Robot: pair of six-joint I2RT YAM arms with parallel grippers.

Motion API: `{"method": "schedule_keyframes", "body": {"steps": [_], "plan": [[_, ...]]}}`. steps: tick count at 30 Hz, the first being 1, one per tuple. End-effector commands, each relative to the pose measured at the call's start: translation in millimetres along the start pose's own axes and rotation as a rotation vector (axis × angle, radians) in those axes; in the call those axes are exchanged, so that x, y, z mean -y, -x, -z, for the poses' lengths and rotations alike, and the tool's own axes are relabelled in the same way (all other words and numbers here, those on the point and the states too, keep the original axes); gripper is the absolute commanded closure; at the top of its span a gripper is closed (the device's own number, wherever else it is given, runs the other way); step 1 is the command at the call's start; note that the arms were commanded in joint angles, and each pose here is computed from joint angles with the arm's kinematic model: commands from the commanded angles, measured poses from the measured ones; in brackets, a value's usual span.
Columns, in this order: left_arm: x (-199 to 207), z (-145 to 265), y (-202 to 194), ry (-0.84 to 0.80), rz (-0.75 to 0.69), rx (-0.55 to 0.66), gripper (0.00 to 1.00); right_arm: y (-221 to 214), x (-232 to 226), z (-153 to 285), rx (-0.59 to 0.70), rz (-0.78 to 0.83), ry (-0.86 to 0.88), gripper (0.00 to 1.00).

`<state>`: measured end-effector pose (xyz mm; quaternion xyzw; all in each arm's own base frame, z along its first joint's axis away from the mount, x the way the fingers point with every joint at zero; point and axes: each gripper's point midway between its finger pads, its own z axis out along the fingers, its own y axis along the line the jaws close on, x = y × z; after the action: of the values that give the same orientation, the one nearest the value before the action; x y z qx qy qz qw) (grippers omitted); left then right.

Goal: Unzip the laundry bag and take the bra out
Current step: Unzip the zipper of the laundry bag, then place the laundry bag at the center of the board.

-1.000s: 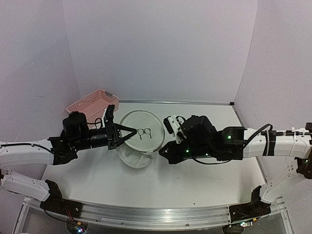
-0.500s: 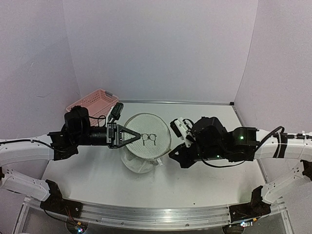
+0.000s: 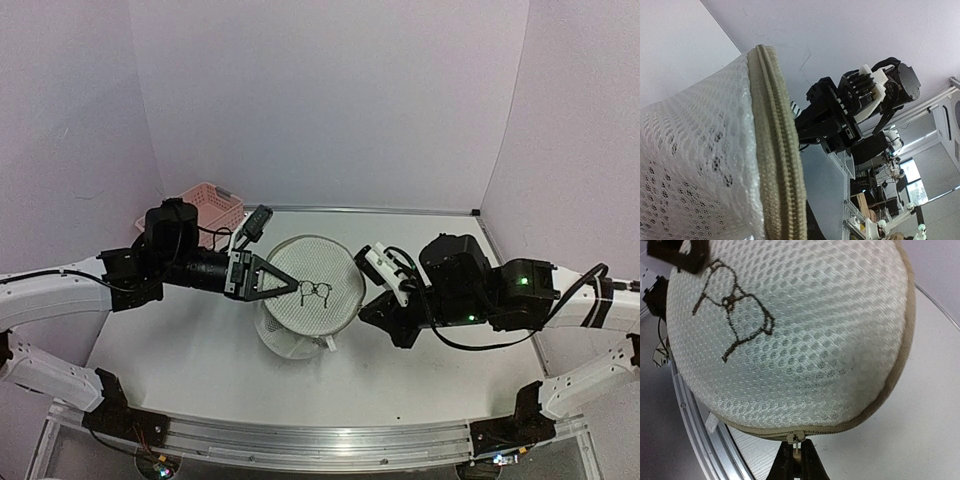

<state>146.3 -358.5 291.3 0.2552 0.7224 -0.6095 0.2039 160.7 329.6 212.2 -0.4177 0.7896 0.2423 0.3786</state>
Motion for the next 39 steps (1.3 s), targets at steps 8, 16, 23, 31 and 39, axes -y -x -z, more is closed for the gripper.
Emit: {"method": "schedule_keyframes", "body": {"steps": [8, 16, 23, 31, 39], "plan": [[28.3, -6.0, -22.5, -0.097, -0.084, -0.169, 1.0, 11.2, -20.7, 13.3, 0.066, 0.446, 0.092, 1.0], [37.6, 2.4, -27.0, -0.11, -0.136, -0.178, 1.0, -11.0, 20.5, 0.3, -0.031, 0.44, -0.128, 1.0], [6.6, -11.7, -25.0, 0.003, -0.104, -0.177, 1.0, -28.6, 17.7, -14.8, -0.075, 0.363, -0.103, 1.0], [-35.3, -31.7, -9.4, 0.164, -0.075, -0.151, 0.93, -40.9, -7.8, -30.7, -0.056, 0.235, 0.03, 1.0], [-96.8, -32.9, 7.5, 0.327, 0.003, -0.12, 0.88, -57.4, -15.1, -44.1, -0.071, 0.062, 0.06, 1.0]]}}
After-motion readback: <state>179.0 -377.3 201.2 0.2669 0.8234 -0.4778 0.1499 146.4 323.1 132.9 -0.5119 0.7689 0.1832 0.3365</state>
